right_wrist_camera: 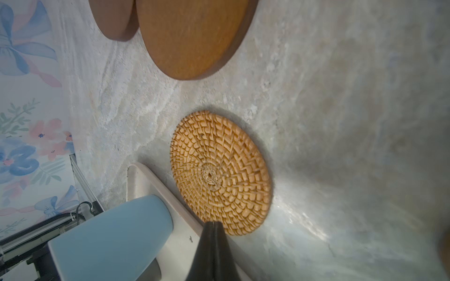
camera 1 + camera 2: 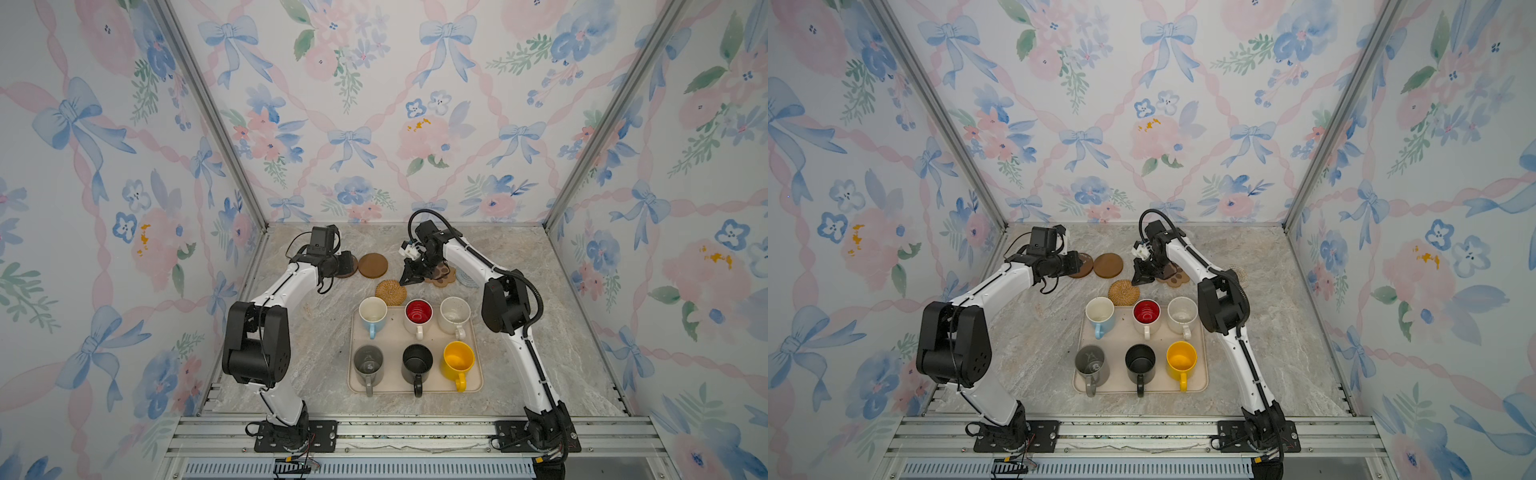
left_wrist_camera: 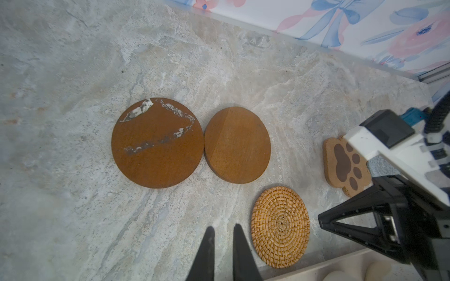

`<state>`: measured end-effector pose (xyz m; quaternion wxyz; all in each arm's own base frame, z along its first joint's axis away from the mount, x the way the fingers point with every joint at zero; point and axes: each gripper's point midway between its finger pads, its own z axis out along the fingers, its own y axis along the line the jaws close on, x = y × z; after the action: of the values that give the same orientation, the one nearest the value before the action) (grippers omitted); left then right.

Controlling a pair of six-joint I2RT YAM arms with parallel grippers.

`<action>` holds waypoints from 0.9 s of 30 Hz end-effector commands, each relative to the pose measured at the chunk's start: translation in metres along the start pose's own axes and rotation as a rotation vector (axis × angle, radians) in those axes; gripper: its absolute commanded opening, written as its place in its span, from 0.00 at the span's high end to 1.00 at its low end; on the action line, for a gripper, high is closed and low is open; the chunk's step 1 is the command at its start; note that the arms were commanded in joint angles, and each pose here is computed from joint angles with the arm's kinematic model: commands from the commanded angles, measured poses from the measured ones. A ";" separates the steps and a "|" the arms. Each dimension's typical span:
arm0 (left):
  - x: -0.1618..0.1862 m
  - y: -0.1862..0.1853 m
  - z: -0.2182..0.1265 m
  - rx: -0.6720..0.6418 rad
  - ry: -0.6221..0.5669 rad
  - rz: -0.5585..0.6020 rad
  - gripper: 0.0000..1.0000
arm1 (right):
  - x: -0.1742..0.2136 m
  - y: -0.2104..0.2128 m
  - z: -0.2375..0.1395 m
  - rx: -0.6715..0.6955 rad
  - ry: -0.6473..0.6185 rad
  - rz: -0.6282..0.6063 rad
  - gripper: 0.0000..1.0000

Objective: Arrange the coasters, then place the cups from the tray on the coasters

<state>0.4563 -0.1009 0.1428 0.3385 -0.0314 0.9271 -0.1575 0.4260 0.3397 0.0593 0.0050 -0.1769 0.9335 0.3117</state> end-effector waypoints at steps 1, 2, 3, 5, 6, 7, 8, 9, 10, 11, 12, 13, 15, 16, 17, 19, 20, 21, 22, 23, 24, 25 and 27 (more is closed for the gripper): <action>-0.002 0.003 -0.011 -0.004 -0.026 0.022 0.86 | 0.013 0.008 -0.007 0.031 0.036 -0.049 1.00; 0.000 0.004 -0.010 -0.005 -0.021 0.024 0.87 | 0.015 0.007 -0.005 0.038 0.045 -0.053 1.00; 0.002 0.004 -0.011 -0.007 -0.020 0.025 0.87 | 0.016 0.007 -0.005 0.044 0.052 -0.054 1.00; 0.006 0.005 -0.012 -0.010 -0.016 0.024 0.87 | 0.019 0.007 -0.002 0.056 0.065 -0.060 1.00; 0.007 0.007 -0.013 -0.014 -0.015 0.022 0.87 | 0.019 0.007 -0.002 0.060 0.066 -0.064 1.00; 0.009 0.007 -0.013 -0.017 -0.017 0.023 0.87 | 0.020 0.008 -0.001 0.064 0.069 -0.070 1.00; 0.010 0.008 -0.014 -0.020 -0.016 0.021 0.87 | 0.021 0.008 0.000 0.068 0.070 -0.074 1.00; 0.010 0.008 -0.015 -0.019 -0.021 0.020 0.87 | 0.021 0.009 0.001 0.070 0.072 -0.076 1.00; 0.012 0.009 -0.016 -0.021 -0.021 0.018 0.87 | 0.021 0.008 0.002 0.073 0.074 -0.073 1.00; 0.012 0.009 -0.016 -0.021 -0.022 0.019 0.87 | 0.021 0.007 0.003 0.075 0.075 -0.071 1.00; 0.013 0.009 -0.017 -0.022 -0.023 0.020 0.87 | 0.021 0.007 0.004 0.073 0.076 -0.069 1.00; 0.013 0.009 -0.019 -0.021 -0.027 0.021 0.87 | 0.022 0.007 0.006 0.073 0.079 -0.070 1.00; 0.013 0.009 -0.024 -0.020 -0.042 0.026 0.87 | 0.021 0.007 0.008 0.073 0.077 -0.070 1.00; 0.013 0.009 -0.026 -0.020 -0.051 0.028 0.87 | 0.021 0.008 0.011 0.070 0.077 -0.069 1.00; 0.013 0.008 -0.028 -0.019 -0.057 0.032 0.86 | 0.020 0.009 0.012 0.067 0.074 -0.068 1.00; 0.013 0.008 -0.031 -0.018 -0.061 0.036 0.86 | 0.019 0.011 0.015 0.059 0.073 -0.066 1.00; 0.014 0.008 -0.032 -0.017 -0.061 0.035 0.85 | 0.018 0.012 0.017 0.055 0.074 -0.063 1.00; 0.015 0.007 -0.033 -0.016 -0.061 0.036 0.85 | 0.017 0.012 0.019 0.050 0.072 -0.061 1.00; 0.015 0.007 -0.033 -0.014 -0.061 0.036 0.85 | 0.017 0.014 0.021 0.045 0.074 -0.059 1.00; 0.015 0.007 -0.033 -0.012 -0.060 0.034 0.85 | 0.016 0.014 0.022 0.042 0.073 -0.058 1.00; 0.016 0.007 -0.033 -0.010 -0.058 0.032 0.85 | 0.015 0.015 0.023 0.039 0.073 -0.056 1.00; 0.017 0.007 -0.032 -0.010 -0.055 0.027 0.85 | 0.015 0.015 0.025 0.035 0.072 -0.056 1.00; 0.020 0.008 -0.031 -0.009 -0.048 0.021 0.85 | 0.014 0.015 0.027 0.031 0.070 -0.050 1.00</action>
<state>0.4239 -0.0909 0.1496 0.3570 -0.0307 0.9213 -0.1510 0.4071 0.3544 0.0523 -0.0068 -0.2161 0.9344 0.2831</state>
